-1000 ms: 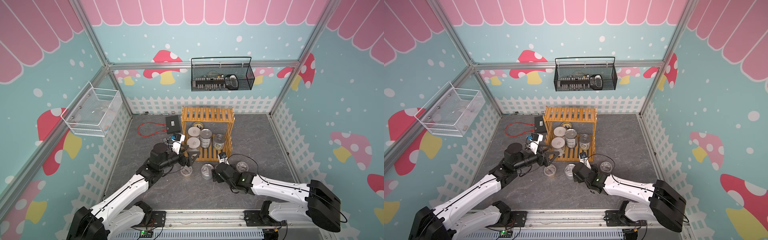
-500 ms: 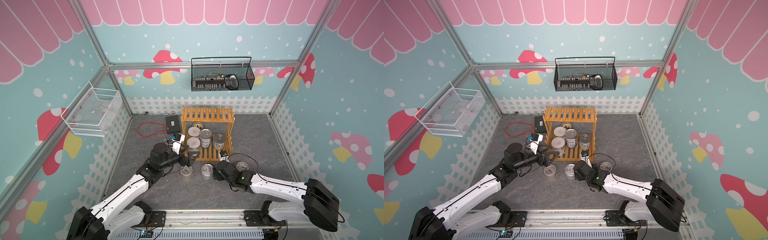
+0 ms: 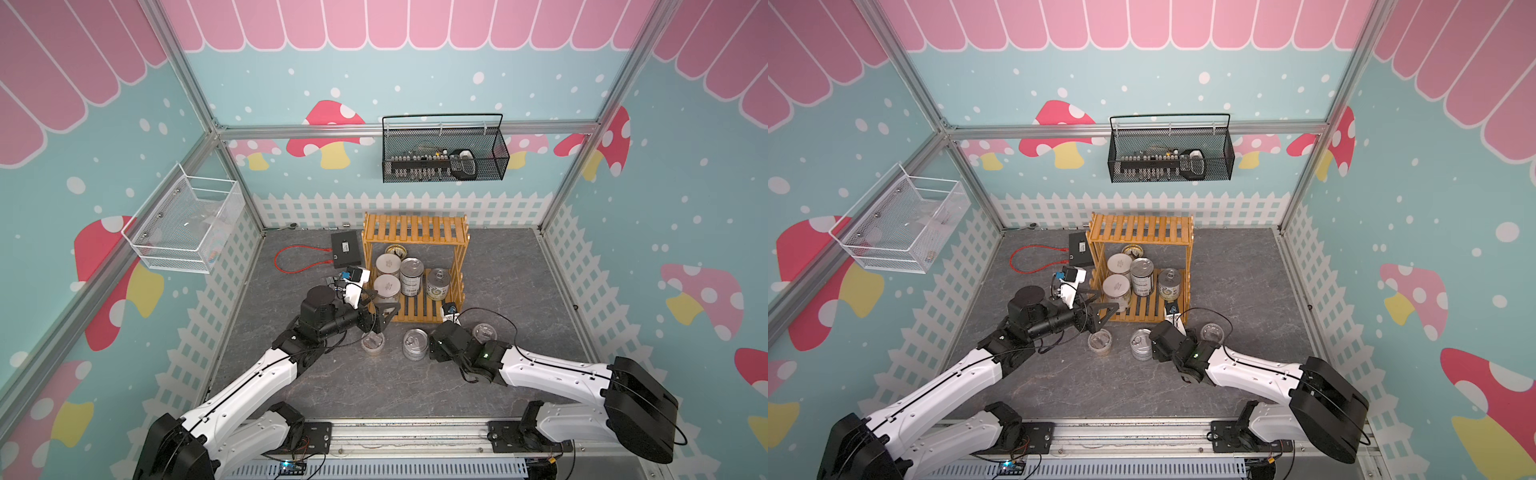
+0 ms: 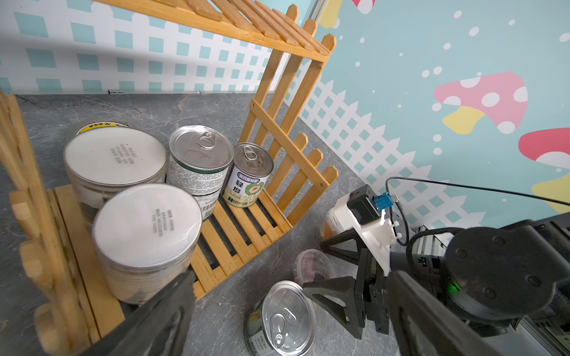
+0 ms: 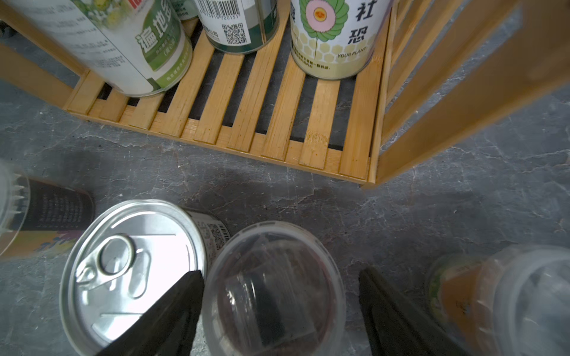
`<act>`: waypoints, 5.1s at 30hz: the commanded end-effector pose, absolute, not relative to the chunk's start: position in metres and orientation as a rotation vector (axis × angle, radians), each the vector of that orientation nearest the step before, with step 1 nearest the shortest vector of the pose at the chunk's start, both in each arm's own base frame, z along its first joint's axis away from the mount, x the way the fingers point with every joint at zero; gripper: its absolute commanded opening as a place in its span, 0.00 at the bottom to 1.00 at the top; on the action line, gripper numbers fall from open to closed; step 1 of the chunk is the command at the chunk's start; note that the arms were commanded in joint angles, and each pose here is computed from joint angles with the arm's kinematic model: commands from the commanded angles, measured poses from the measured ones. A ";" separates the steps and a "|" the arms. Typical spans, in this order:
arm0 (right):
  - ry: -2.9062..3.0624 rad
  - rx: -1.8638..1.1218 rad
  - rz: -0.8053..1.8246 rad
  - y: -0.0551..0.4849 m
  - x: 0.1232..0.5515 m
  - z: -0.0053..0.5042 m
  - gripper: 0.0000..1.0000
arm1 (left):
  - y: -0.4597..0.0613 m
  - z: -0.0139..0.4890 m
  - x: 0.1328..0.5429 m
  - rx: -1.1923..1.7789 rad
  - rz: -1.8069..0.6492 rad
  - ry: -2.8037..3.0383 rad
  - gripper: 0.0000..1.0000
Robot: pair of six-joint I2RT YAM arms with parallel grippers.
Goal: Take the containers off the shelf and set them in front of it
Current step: 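Adjust the container at the center of the board, then pick up a container from the shelf.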
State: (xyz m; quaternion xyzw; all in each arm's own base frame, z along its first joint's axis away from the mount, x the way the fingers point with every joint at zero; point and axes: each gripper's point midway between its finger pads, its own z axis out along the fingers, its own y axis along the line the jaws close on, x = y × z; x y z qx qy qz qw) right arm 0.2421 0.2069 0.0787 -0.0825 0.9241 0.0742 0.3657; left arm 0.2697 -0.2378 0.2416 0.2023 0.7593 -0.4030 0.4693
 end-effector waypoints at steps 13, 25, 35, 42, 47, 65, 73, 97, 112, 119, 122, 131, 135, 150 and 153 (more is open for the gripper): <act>2.388 -0.194 0.160 0.193 0.240 0.077 0.85 | -0.239 0.254 0.271 0.514 -0.978 1.833 0.99; 2.427 -0.181 0.107 0.182 0.239 0.064 0.84 | -0.240 0.254 0.271 0.518 -0.979 1.832 0.99; 2.425 -0.174 0.087 0.176 0.239 0.071 0.82 | -0.240 0.253 0.271 0.518 -0.979 1.835 0.99; 2.441 -0.182 0.091 0.173 0.233 0.071 0.81 | -0.240 0.253 0.271 0.519 -0.981 1.834 0.99; 2.434 -0.175 0.085 0.169 0.232 0.075 0.80 | -0.240 0.252 0.271 0.518 -0.982 1.837 0.99; 2.394 -0.186 0.128 0.172 0.234 0.096 0.80 | -0.240 0.255 0.271 0.521 -0.983 1.829 0.99; 2.273 -0.220 0.171 0.183 0.252 0.145 0.81 | -0.237 0.262 0.273 0.510 -0.955 1.815 0.99; 1.866 -0.618 0.516 0.340 0.327 0.204 0.99 | -0.200 0.262 0.287 0.349 -0.842 1.857 0.99; 1.986 -0.635 0.471 0.360 0.376 0.151 0.99 | -0.196 0.261 0.285 0.342 -0.850 1.856 0.99; 2.023 -0.606 0.458 0.363 0.387 0.138 0.99 | -0.199 0.259 0.285 0.354 -0.862 1.864 0.99; 2.021 -0.606 0.468 0.368 0.390 0.137 0.99 | -0.199 0.260 0.284 0.355 -0.862 1.860 0.99; 2.014 -0.619 0.452 0.374 0.398 0.139 0.88 | -0.199 0.259 0.284 0.361 -0.865 1.861 0.99; 2.024 -0.641 0.445 0.374 0.396 0.138 0.80 | -0.200 0.258 0.284 0.362 -0.866 1.865 0.99; 1.830 -0.739 0.531 0.344 0.341 0.216 0.69 | -0.199 0.260 0.286 0.357 -0.862 1.861 0.99; 1.786 -0.817 0.556 0.336 0.313 0.224 0.68 | -0.199 0.261 0.288 0.356 -0.860 1.860 0.99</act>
